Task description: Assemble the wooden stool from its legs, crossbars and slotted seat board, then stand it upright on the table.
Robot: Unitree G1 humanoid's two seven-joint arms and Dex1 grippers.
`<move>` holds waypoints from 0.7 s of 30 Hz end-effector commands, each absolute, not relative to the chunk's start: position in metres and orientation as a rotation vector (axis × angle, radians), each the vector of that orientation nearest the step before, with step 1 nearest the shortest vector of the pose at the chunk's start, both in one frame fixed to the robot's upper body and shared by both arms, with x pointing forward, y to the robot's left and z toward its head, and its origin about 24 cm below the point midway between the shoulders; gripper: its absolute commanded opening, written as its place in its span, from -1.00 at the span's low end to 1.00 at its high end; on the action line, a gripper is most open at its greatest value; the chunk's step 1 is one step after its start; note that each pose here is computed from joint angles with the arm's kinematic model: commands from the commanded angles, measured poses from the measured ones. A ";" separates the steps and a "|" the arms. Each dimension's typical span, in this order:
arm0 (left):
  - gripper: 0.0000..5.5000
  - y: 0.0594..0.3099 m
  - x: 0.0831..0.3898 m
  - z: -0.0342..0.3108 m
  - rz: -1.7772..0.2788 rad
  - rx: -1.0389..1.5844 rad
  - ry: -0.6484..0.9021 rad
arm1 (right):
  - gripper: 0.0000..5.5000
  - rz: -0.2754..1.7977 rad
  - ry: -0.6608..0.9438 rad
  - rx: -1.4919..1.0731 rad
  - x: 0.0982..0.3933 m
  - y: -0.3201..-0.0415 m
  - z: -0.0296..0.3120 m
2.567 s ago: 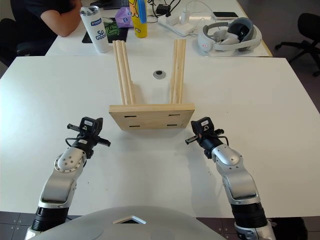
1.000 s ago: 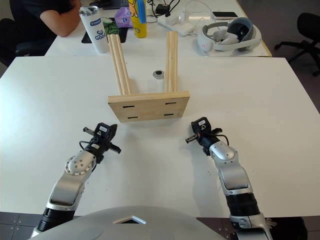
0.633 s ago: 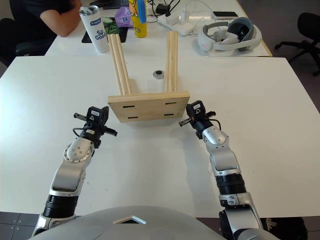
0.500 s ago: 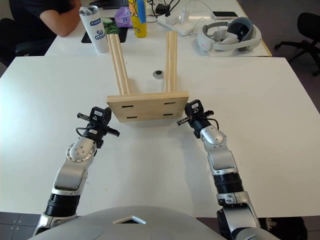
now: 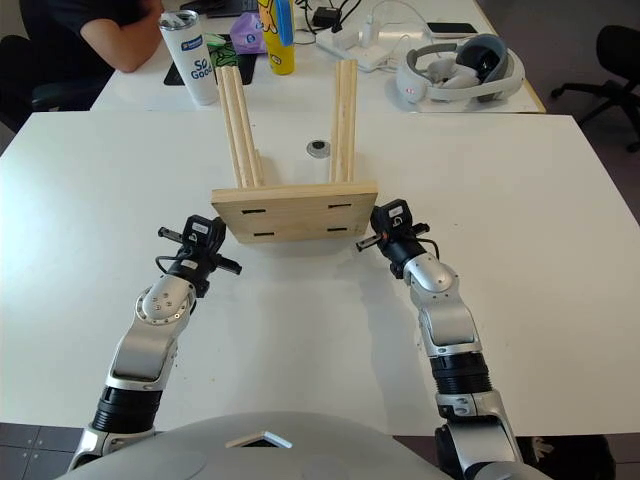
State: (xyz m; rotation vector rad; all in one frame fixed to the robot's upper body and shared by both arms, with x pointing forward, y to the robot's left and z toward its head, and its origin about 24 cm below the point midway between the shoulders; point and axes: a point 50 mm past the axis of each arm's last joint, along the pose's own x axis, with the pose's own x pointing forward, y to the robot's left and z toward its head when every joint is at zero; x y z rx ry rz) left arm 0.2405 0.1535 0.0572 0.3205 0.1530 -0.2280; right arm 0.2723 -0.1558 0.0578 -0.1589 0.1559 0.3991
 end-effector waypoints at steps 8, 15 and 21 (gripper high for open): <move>-1.00 0.126 0.260 0.121 -0.323 0.221 -0.073 | -1.00 0.538 -0.032 -0.083 0.286 -0.124 0.118; -1.00 0.126 0.262 0.128 -0.322 0.217 -0.085 | -1.00 0.550 -0.087 -0.077 0.292 -0.120 0.141; -1.00 0.126 0.267 0.142 -0.314 0.204 -0.125 | -1.00 0.559 -0.121 -0.077 0.296 -0.117 0.157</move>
